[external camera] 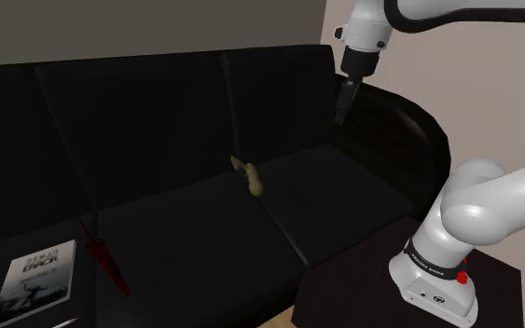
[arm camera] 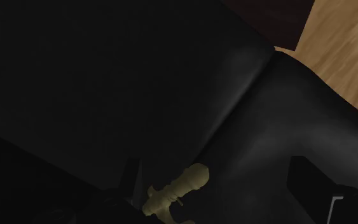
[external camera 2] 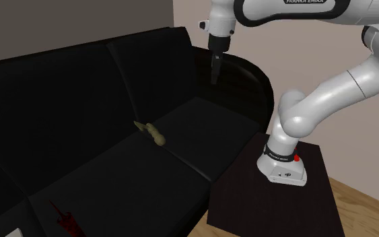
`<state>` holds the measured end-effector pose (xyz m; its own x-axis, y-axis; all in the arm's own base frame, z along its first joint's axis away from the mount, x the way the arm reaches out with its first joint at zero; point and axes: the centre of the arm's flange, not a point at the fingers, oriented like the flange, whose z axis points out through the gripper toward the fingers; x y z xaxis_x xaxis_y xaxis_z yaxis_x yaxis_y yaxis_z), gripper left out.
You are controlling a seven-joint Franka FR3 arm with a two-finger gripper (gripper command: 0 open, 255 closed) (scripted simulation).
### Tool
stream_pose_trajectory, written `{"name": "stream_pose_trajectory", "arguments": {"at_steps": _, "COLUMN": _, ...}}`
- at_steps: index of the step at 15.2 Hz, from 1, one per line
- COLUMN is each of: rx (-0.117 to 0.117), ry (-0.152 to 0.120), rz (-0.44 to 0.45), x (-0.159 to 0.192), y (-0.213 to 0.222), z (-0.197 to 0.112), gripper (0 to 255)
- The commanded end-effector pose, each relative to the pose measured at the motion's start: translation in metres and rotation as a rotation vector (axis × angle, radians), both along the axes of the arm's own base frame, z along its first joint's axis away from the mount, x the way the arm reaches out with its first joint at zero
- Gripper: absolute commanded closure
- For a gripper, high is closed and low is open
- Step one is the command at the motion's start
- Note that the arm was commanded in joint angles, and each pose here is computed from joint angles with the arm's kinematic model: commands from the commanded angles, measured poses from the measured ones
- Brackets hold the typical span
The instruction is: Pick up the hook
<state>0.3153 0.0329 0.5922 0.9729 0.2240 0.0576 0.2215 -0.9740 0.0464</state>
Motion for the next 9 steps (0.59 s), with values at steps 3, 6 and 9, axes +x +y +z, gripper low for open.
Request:
{"name": "stream_pose_trajectory", "arguments": {"at_steps": 3, "rx": 0.000, "ry": 0.003, "rz": -0.028, "x": 0.017, "y": 0.007, "z": -0.019, "gripper": 0}}
{"name": "stream_pose_trajectory", "arguments": {"at_steps": 6, "rx": 0.000, "ry": 0.007, "rz": -0.070, "x": 0.044, "y": 0.017, "z": -0.048, "gripper": 0}}
{"name": "stream_pose_trajectory", "arguments": {"at_steps": 9, "rx": -0.001, "ry": 0.011, "rz": -0.113, "x": 0.071, "y": 0.025, "z": -0.077, "gripper": 0}}
